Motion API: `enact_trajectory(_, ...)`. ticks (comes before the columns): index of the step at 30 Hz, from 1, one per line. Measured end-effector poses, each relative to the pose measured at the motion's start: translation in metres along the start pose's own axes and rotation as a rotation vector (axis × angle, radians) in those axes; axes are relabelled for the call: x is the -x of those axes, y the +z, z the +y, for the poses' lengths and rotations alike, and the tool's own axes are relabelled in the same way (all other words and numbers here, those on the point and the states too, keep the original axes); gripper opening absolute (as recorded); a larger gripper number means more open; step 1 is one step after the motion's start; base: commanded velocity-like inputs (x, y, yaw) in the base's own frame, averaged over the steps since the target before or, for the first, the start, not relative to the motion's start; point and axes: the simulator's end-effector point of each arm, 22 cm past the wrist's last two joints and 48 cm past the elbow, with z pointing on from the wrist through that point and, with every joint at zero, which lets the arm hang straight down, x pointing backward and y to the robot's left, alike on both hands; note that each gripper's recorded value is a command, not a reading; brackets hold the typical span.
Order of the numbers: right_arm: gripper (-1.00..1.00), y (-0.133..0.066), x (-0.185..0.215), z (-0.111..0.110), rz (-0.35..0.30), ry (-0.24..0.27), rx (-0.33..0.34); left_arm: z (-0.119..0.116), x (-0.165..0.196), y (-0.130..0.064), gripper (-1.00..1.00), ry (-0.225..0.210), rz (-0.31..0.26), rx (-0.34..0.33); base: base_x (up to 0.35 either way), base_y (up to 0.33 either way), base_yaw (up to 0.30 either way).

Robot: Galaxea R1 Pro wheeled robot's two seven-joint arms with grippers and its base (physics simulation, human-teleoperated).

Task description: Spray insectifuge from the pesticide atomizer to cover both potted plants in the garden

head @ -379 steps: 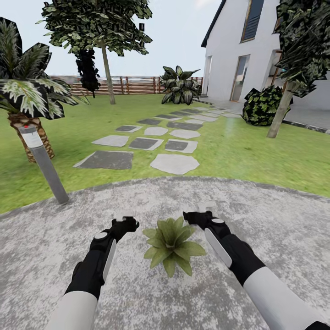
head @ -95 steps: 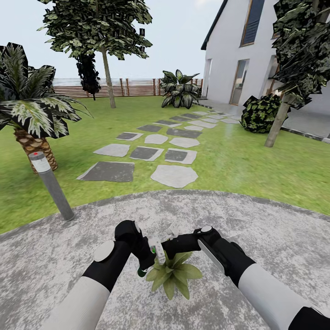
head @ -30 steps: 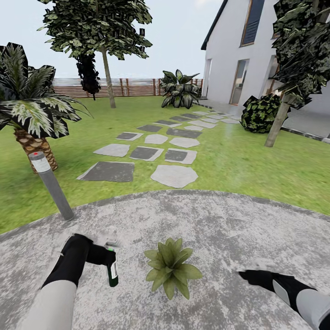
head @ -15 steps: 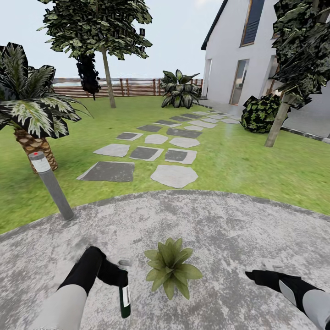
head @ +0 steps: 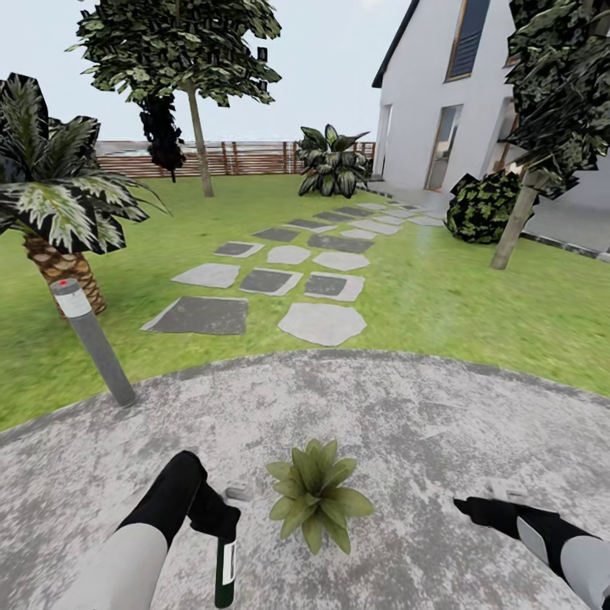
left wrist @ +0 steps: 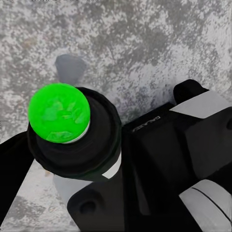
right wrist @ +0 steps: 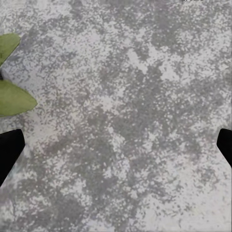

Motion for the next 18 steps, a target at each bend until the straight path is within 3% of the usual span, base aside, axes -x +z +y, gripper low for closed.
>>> enact_trajectory(5, 1.0, 0.002, 0.004, 0.001, -0.026, 0.093, 0.005, -0.001, -0.002, 0.005, -1.0, 0.021, 0.021, 0.009, 0.213, 0.0, 0.0)
enact_trajectory(13, 1.0, 0.006, -0.001, 0.0, -0.017, 0.102, 0.004, -0.002, -0.005, 0.011, -1.0, 0.035, 0.041, 0.012, 0.308, 0.0, 0.0)
enact_trajectory(18, 1.0, 0.008, -0.005, -0.001, -0.009, 0.103, -0.001, -0.004, -0.008, 0.016, -1.0, 0.079, 0.074, 0.032, 0.164, 0.0, 0.0)
